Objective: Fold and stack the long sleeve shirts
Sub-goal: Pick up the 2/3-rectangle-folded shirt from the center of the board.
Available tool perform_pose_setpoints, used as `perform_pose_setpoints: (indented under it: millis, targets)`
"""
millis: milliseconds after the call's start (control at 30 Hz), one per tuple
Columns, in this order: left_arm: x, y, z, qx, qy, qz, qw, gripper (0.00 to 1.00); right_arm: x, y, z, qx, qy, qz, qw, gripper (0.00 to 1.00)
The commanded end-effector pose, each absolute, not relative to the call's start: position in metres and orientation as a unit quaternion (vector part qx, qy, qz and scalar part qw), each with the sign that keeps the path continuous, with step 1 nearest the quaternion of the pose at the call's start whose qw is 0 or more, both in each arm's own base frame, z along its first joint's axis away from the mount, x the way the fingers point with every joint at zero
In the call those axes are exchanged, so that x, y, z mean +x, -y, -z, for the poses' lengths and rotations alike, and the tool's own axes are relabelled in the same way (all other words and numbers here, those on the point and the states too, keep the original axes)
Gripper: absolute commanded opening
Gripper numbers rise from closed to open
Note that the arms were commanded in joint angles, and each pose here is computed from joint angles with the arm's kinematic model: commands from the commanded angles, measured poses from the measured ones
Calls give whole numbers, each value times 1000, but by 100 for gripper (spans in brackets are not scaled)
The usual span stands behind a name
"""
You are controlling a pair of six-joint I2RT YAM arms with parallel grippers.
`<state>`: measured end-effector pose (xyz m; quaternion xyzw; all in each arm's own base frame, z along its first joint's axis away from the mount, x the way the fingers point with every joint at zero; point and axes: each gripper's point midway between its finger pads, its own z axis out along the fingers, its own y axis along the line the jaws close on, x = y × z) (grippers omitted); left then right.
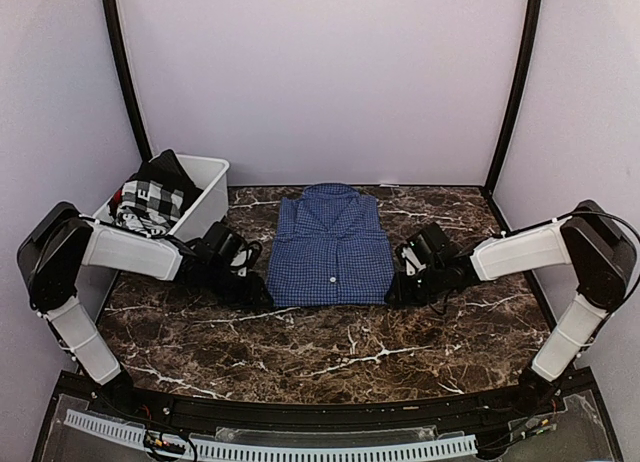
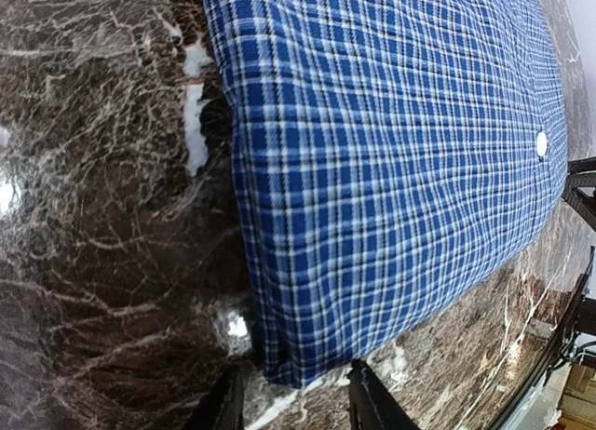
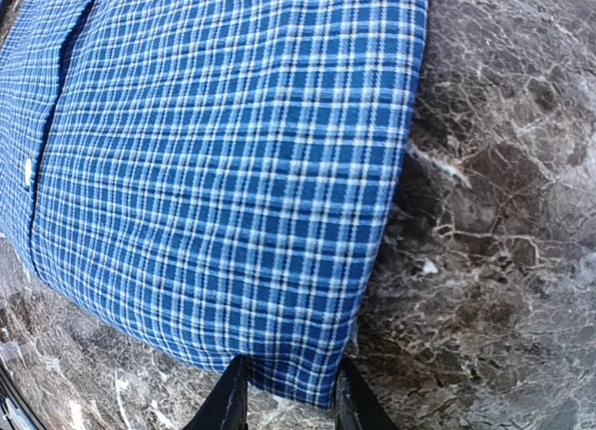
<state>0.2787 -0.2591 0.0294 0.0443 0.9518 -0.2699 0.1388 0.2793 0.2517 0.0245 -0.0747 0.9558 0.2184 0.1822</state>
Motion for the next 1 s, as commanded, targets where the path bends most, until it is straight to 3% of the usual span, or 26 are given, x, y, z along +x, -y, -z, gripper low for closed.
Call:
perform_pose_setpoints:
  millis: [0, 967]
  targets:
    - [285, 266, -33, 57, -951, 267, 147, 37, 274, -256, -13, -82, -961, -204, 167, 28]
    - [284, 264, -34, 62, -952, 258, 153, 29, 261, -249, -15, -52, -962, -210, 170, 26]
